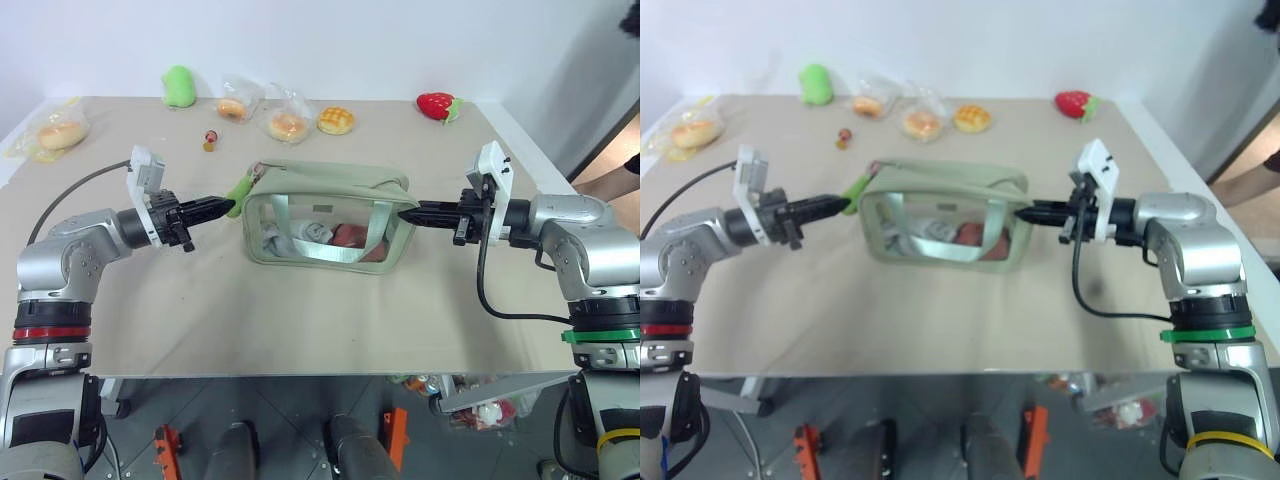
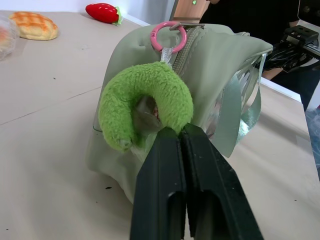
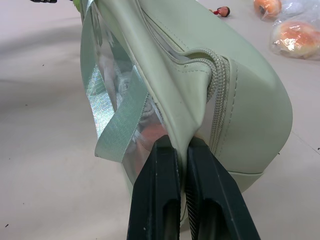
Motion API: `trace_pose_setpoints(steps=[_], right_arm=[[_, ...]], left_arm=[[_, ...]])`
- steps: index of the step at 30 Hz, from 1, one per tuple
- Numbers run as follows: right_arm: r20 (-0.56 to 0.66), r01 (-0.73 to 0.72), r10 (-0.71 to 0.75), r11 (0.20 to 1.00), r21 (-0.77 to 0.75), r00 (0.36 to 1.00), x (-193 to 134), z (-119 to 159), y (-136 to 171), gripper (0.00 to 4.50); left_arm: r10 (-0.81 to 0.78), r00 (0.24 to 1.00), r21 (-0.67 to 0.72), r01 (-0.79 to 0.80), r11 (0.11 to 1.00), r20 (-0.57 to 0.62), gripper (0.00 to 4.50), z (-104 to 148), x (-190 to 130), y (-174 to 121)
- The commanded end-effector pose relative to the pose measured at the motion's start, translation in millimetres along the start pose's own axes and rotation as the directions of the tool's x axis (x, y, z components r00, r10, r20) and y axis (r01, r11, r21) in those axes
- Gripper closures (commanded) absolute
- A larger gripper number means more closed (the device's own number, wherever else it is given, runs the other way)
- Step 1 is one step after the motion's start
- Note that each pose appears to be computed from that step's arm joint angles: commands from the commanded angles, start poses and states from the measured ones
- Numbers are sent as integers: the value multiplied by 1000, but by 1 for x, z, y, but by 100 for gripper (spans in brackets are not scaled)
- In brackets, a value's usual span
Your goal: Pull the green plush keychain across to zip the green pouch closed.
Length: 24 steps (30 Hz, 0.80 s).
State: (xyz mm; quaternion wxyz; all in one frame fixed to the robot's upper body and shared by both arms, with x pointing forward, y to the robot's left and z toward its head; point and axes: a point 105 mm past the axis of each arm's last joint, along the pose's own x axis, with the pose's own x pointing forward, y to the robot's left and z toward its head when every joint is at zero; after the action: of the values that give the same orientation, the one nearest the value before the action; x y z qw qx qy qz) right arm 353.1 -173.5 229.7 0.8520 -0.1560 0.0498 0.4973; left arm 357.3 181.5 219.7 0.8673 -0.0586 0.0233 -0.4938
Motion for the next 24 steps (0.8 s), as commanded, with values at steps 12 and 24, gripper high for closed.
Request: trace_pose_setpoints(steps=[12, 24], right_arm=[[23, -3, 4, 999, -43, 1000, -1, 10, 1, 450], [20, 10, -9, 999, -41, 1000, -5, 8, 1, 450]], left_arm=[[144, 967, 174, -182, 968, 211, 448, 64, 23, 18], [-103, 992, 591, 43, 806, 69, 448, 86, 83, -30]])
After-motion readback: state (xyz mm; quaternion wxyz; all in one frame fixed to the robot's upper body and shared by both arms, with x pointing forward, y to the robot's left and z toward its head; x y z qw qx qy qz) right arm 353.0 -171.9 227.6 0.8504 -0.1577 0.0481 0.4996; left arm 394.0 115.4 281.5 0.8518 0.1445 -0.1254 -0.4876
